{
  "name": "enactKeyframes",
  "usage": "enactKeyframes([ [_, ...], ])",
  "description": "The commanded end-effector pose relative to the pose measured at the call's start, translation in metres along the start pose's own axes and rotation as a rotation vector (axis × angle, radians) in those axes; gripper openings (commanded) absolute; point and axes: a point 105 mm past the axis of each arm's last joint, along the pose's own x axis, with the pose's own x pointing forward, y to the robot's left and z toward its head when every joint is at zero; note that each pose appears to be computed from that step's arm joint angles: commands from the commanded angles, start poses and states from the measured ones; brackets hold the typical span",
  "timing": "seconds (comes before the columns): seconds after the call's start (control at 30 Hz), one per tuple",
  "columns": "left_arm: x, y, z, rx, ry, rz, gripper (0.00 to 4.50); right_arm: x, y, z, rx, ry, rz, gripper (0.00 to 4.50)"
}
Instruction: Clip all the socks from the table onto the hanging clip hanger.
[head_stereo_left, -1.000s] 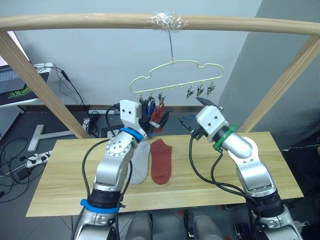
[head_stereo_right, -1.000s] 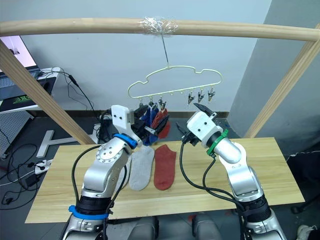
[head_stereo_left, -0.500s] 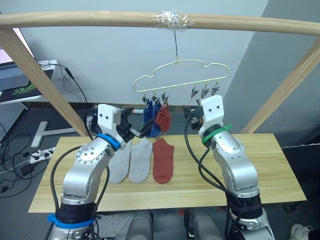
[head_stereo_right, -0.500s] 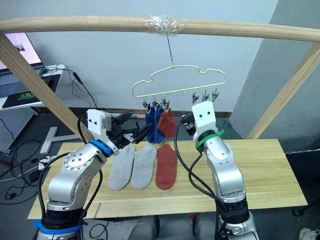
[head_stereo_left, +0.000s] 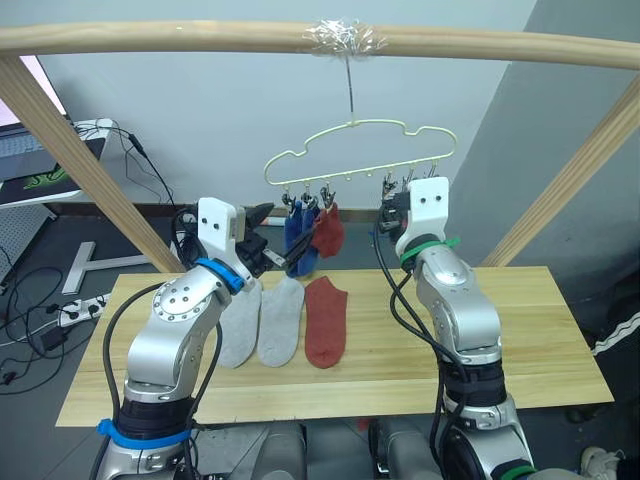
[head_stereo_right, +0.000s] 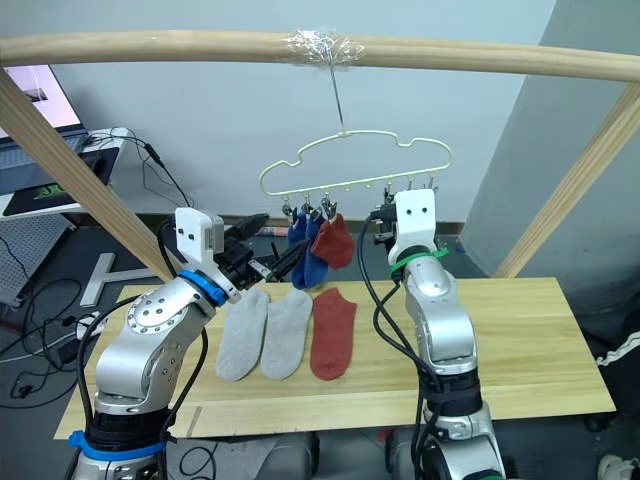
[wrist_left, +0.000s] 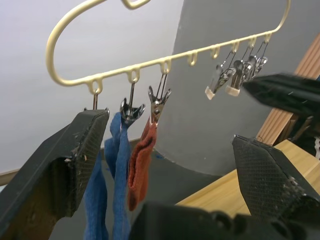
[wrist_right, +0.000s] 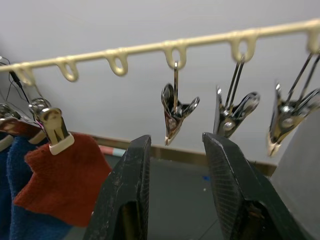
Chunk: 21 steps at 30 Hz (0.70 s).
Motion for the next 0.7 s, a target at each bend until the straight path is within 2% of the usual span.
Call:
enactKeyframes([
  [0.03, -0.003, 0.002, 0.013, 0.008, -0.053, -0.01, 4.5, 0.008, 0.007, 0.011, 0.026, -0.052, 0.015, 1.69],
  [0.37, -0.007, -0.002, 0.021, 0.013, -0.072, -0.06, 4.5, 0.027, 0.008, 0.018, 0.046, -0.079, -0.001, 1.69],
  [0.7, -0.008, -0.022, 0.041, 0.039, -0.13, -0.186, 4.5, 0.03, 0.018, 0.03, 0.004, -0.134, 0.034, 1.69],
])
